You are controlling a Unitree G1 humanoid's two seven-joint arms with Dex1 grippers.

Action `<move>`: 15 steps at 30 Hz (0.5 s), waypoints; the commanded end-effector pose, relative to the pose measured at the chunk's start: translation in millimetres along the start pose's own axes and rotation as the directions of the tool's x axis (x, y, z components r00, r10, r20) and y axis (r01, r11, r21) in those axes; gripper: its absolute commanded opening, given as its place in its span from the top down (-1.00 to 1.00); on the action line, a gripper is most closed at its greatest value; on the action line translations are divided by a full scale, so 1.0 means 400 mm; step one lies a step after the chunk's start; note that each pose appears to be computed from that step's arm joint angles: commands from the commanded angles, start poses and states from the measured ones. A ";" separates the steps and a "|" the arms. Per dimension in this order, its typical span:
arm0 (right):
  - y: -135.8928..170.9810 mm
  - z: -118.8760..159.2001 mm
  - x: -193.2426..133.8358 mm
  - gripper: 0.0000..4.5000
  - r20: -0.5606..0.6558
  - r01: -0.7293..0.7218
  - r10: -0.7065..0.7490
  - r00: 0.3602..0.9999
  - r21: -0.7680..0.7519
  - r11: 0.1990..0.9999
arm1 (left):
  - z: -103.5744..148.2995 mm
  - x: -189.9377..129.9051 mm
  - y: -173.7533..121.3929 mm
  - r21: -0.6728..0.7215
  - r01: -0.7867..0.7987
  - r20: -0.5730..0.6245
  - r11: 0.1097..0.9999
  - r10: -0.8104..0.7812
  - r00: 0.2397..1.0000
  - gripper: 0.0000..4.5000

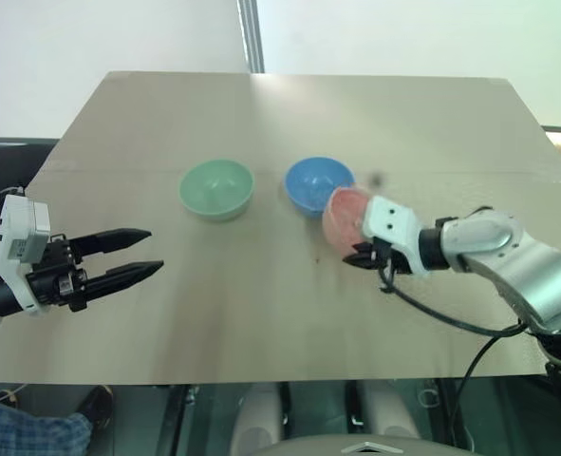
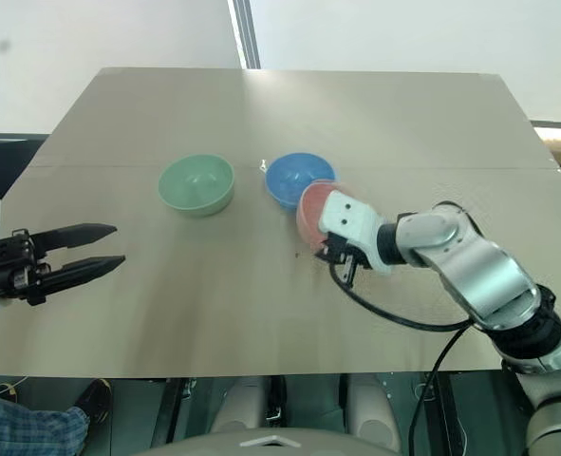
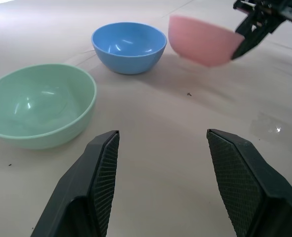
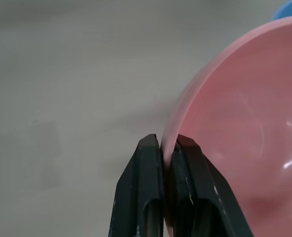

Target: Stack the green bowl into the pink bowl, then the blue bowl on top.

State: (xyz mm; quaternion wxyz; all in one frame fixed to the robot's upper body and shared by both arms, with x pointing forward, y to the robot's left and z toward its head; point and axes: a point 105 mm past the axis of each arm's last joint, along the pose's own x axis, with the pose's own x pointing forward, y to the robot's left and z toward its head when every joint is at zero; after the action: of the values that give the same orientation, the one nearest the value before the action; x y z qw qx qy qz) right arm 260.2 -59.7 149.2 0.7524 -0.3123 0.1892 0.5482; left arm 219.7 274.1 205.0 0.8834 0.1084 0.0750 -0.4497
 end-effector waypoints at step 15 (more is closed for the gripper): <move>0.030 -0.002 -0.005 0.23 -0.073 0.004 -0.007 0.997 -0.043 0.999 | 0.019 -0.015 0.003 0.038 -0.026 0.011 0.999 0.026 1.000 -0.33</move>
State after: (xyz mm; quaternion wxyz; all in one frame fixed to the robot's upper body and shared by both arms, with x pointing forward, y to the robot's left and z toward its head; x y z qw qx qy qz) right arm 252.7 -59.7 135.6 0.7359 -0.3519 0.2215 0.5344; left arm 220.2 276.1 205.2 0.8855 0.1090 0.0763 -0.4451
